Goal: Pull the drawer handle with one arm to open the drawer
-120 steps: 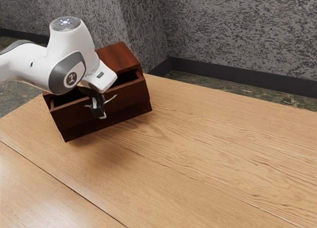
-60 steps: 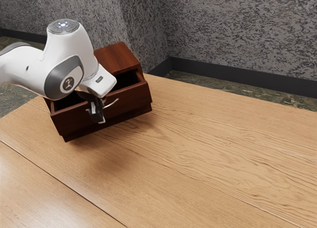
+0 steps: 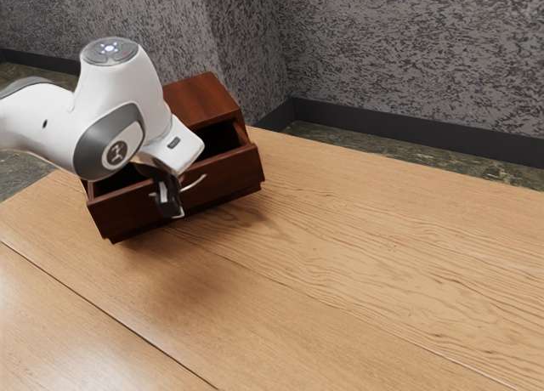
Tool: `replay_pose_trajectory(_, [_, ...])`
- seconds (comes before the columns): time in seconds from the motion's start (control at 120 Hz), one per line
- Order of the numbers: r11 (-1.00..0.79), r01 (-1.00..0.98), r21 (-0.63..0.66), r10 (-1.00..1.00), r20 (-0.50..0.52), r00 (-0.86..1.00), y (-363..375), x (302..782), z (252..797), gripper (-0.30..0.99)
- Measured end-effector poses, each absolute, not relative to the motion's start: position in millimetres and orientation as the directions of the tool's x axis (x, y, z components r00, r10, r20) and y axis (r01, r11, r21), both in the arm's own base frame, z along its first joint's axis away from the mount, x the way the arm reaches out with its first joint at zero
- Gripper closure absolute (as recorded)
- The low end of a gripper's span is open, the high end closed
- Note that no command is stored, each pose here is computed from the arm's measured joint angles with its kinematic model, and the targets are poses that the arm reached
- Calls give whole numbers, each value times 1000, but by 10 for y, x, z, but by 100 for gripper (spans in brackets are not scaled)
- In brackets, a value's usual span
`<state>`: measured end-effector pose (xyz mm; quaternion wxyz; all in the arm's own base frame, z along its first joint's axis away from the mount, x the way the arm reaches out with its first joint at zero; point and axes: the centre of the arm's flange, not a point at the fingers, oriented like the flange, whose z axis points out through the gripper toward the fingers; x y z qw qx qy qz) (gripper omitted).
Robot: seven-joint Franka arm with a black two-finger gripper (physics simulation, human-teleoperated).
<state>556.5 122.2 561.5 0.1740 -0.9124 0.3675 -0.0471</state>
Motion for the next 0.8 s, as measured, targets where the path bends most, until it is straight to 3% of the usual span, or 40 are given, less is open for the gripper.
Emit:
replay_pose_trajectory(0.267, [-651,-672,-354,-706,-45,707,938,5501,5598,32])
replay_pose_trajectory(0.517, [-606,-674,-422,-739,-16,674,461,5304,6023,32])
replay_pose_trajectory(0.8, [-658,-636,-402,-722,99,685,417,5183,6589,10])
